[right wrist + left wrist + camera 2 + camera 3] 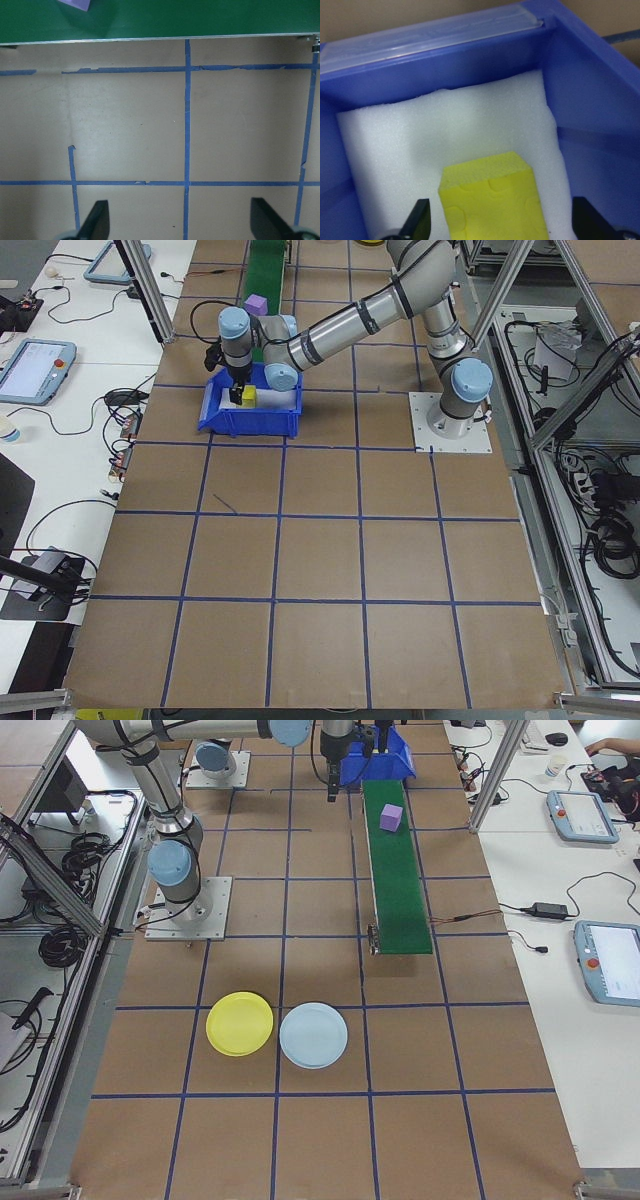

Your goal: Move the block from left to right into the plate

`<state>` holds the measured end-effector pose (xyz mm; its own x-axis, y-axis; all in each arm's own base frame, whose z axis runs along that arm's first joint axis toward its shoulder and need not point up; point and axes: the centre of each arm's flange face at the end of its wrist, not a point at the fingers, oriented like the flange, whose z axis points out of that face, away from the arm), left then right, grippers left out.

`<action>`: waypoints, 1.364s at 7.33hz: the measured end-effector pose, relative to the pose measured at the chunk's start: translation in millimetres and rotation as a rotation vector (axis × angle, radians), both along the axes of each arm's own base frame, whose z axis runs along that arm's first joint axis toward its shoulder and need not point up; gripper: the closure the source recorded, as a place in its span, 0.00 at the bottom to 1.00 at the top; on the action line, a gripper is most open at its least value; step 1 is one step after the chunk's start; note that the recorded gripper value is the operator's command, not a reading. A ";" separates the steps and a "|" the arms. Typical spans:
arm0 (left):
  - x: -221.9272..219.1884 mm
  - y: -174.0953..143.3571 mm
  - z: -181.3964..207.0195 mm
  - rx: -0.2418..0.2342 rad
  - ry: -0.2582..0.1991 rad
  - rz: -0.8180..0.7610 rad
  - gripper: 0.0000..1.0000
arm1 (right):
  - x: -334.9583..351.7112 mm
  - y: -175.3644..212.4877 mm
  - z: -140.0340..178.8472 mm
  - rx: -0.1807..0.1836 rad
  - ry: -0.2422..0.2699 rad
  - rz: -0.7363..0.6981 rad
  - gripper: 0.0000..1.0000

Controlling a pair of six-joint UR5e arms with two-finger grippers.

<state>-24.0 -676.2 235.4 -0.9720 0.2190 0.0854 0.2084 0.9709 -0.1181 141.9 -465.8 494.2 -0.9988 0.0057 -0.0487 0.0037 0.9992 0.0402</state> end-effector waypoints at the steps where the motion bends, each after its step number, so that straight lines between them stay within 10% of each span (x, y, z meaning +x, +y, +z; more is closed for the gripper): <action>1: 0.7 -3.0 -6.0 -0.011 -0.004 -0.009 0.72 | 0.0 0.0 -0.8 0.001 0.000 0.000 0.00; 6: -8.2 20.5 118.8 -0.148 -0.036 0.025 0.72 | -0.5 -0.2 -1.2 0.001 0.000 -0.001 0.00; 10: -129.2 69.6 178.9 -0.153 0.068 0.087 0.72 | -0.6 -0.2 -1.2 0.001 -0.001 -0.001 0.00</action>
